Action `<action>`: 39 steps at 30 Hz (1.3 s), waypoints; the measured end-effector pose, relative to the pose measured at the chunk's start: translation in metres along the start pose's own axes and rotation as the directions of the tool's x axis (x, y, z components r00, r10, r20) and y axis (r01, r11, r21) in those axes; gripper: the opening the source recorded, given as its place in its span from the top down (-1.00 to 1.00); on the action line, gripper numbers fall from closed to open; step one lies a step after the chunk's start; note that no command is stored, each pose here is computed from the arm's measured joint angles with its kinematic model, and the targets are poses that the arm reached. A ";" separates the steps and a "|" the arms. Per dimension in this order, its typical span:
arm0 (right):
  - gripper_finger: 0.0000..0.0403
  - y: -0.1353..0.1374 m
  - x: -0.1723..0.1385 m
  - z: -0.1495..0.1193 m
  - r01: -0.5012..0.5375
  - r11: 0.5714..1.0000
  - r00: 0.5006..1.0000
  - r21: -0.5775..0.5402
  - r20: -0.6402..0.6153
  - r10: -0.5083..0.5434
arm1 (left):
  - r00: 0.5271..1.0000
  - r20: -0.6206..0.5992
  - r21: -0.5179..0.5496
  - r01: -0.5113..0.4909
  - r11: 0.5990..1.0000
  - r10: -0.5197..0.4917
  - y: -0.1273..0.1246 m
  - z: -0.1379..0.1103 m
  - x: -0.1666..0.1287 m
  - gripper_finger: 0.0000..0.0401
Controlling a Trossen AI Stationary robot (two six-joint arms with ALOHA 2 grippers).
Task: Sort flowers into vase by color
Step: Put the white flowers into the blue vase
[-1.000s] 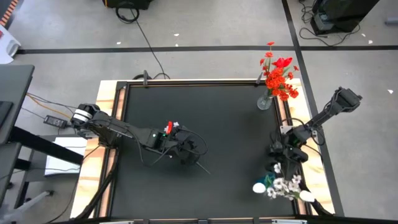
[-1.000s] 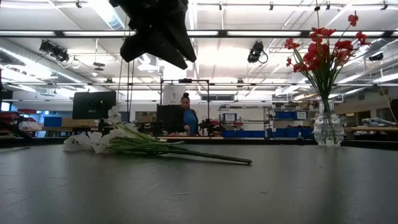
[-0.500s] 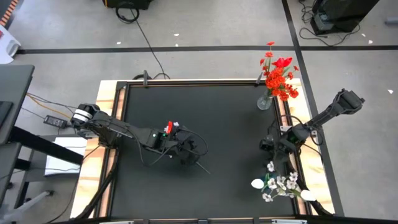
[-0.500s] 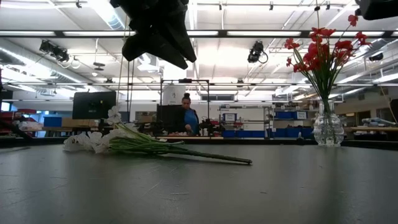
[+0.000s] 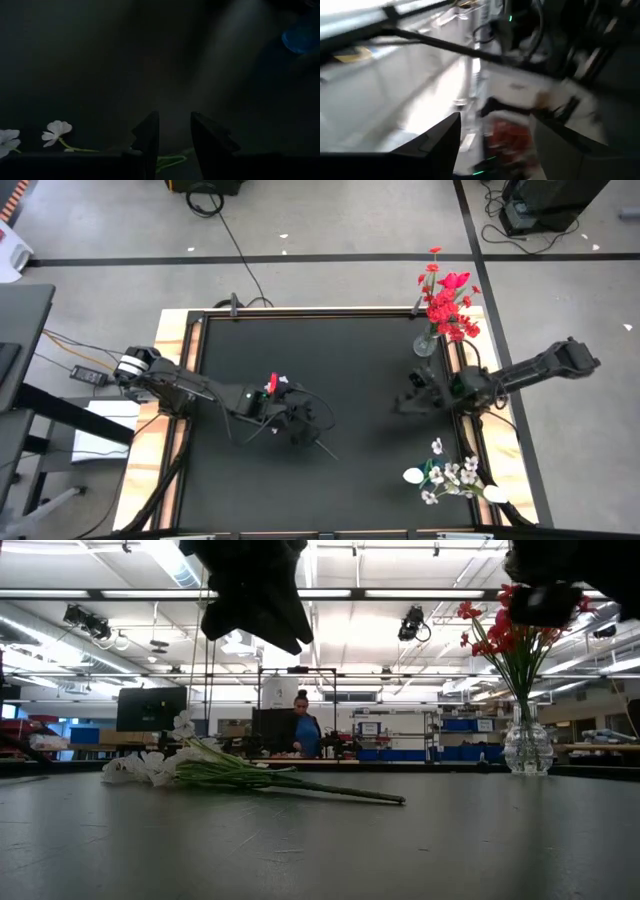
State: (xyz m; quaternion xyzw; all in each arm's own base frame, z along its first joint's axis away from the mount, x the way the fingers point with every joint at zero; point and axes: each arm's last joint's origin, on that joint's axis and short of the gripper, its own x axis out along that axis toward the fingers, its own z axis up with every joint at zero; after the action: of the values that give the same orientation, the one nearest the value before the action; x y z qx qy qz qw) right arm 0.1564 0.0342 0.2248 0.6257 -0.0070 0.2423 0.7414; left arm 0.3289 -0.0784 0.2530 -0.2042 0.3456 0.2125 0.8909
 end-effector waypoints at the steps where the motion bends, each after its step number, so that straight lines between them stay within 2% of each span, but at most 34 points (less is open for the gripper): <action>1: -0.20 0.002 0.006 0.005 0.030 0.998 1.000 -0.057 -0.001 -0.030 | 1.000 -0.012 0.001 0.010 1.000 -0.010 0.001 0.001 0.001 0.42; 3: -0.17 0.007 0.019 0.016 0.095 0.981 0.995 -0.172 0.007 -0.096 | 0.999 -0.025 0.007 0.020 1.000 -0.020 0.002 0.002 0.002 0.42; 5: -0.15 0.012 0.033 0.026 0.158 0.946 0.987 -0.284 0.021 -0.159 | 0.999 -0.030 0.013 0.026 1.000 -0.026 0.004 0.004 0.002 0.42; 8: -0.11 0.010 0.052 0.039 0.275 0.873 0.960 -0.404 0.057 -0.276 | 0.999 -0.014 0.021 0.042 0.999 -0.041 0.006 0.008 -0.005 0.42; 11: -0.08 -0.003 0.067 0.047 0.380 0.788 0.918 -0.484 0.088 -0.388 | 0.996 0.031 0.005 0.078 0.997 -0.078 0.009 0.017 -0.024 0.42; 15: -0.04 -0.038 0.079 0.051 0.517 0.668 0.828 -0.535 0.115 -0.549 | 0.985 0.131 -0.010 0.111 0.994 -0.109 0.014 0.027 -0.062 0.42; 19: 0.00 -0.074 0.101 0.054 0.581 0.606 0.758 -0.544 0.091 -0.645 | 0.976 0.195 0.015 0.099 0.995 -0.100 0.024 0.030 -0.094 0.42; 23: 0.03 -0.099 0.133 0.054 0.602 0.494 0.689 -0.628 0.094 -0.719 | 0.983 0.175 0.030 0.047 0.998 -0.052 0.036 0.026 -0.111 0.42; 28: 0.03 -0.126 0.169 0.059 0.631 0.323 0.541 -0.705 0.102 -0.835 | 0.994 0.105 0.051 -0.018 0.999 0.013 0.047 0.019 -0.115 0.42; 30: 0.03 -0.138 0.180 0.062 0.641 0.283 0.490 -0.714 0.097 -0.866 | 0.996 0.087 0.062 -0.035 0.997 0.030 0.049 0.017 -0.115 0.42; 32: 0.03 -0.150 0.188 0.063 0.661 0.261 0.439 -0.703 0.080 -0.895 | 0.996 0.079 0.067 -0.045 0.997 0.040 0.050 0.016 -0.114 0.42; 33: 0.03 -0.155 0.193 0.063 0.665 0.262 0.428 -0.700 0.069 -0.901 | 0.996 0.078 0.067 -0.047 0.997 0.042 0.050 0.016 -0.114 0.42; 35: 0.03 -0.165 0.201 0.063 0.659 0.277 0.420 -0.699 0.036 -0.907 | 0.996 0.076 0.068 -0.049 0.996 0.043 0.050 0.016 -0.114 0.42; 39: 0.03 -0.179 0.216 0.062 0.632 0.317 0.434 -0.707 -0.015 -0.901 | 0.997 0.064 0.077 -0.054 0.996 0.049 0.050 0.014 -0.115 0.42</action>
State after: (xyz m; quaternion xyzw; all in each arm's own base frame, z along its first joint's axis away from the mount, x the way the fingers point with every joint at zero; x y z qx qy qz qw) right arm 0.4311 0.0340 0.1403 0.2055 0.3781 -0.0436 0.9016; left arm 0.2329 -0.0569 0.3322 -0.1533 0.3311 0.2280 0.9027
